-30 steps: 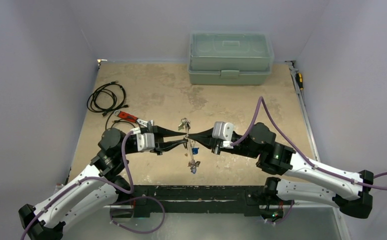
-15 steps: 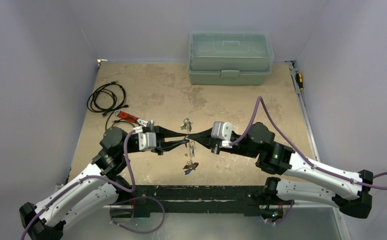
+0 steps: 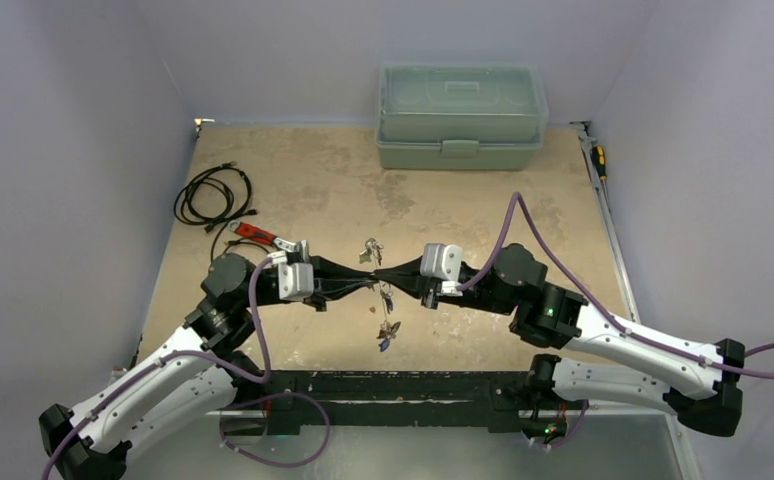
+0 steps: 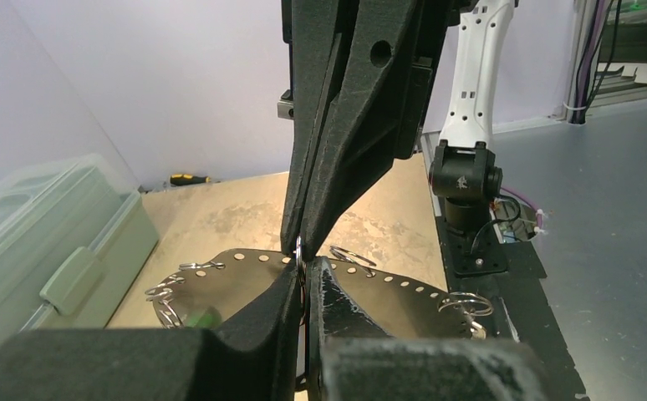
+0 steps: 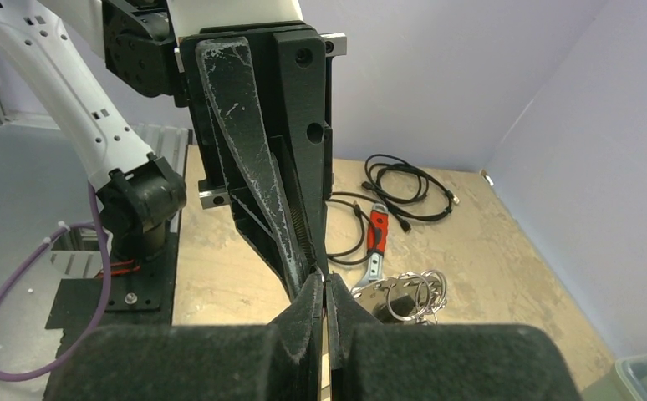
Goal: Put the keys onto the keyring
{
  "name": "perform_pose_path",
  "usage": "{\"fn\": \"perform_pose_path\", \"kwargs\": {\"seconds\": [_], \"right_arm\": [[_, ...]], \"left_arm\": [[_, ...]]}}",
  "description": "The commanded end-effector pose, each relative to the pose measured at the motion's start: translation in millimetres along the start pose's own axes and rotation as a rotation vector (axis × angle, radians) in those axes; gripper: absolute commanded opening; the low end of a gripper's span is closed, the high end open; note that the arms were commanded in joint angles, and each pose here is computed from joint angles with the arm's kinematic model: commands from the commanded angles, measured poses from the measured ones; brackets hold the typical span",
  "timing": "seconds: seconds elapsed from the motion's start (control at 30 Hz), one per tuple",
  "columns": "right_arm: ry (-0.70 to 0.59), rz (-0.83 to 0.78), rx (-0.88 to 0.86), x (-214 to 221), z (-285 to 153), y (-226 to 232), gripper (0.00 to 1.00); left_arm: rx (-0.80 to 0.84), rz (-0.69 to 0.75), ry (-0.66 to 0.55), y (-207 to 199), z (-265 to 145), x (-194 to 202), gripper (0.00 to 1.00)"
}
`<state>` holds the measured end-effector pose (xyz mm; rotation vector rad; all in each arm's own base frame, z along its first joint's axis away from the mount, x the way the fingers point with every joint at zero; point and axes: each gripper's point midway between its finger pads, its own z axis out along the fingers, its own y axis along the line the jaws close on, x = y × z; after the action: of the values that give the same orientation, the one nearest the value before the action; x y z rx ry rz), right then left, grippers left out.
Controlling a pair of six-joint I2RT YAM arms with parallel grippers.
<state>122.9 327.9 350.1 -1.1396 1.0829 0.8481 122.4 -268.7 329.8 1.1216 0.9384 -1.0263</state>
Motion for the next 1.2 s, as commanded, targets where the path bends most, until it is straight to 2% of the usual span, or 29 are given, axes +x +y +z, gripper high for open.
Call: {"fn": "perform_pose_path", "kwargs": {"seconds": [0.0, 0.03, 0.2, 0.3, 0.67, 1.17], "right_arm": [[-0.078, -0.001, 0.016, -31.6, -4.0, -6.2, 0.0], [-0.069, 0.001, 0.018, -31.7, -5.2, -6.9, 0.0], [0.11, -0.008, 0.039, -9.8, -10.9, -13.7, 0.38], [0.199, -0.036, 0.027, -5.9, -12.8, -17.3, 0.46], [0.4, -0.101, -0.12, 10.5, -4.2, -8.7, 0.46], [0.558, -0.105, -0.193, 35.8, 2.7, -4.9, 0.32]], "left_arm": [[-0.041, 0.048, -0.014, 6.8, -1.7, -6.0, 0.0], [-0.048, 0.05, -0.009, 8.1, -1.8, -5.7, 0.0], [-0.044, 0.048, 0.045, 11.2, 0.0, 4.7, 0.0], [-0.032, 0.042, 0.057, 9.9, 0.7, 7.5, 0.0], [-0.009, 0.03, 0.084, 6.5, 0.5, 12.9, 0.0], [-0.003, 0.026, 0.088, 4.1, -0.7, 13.0, 0.0]]}}
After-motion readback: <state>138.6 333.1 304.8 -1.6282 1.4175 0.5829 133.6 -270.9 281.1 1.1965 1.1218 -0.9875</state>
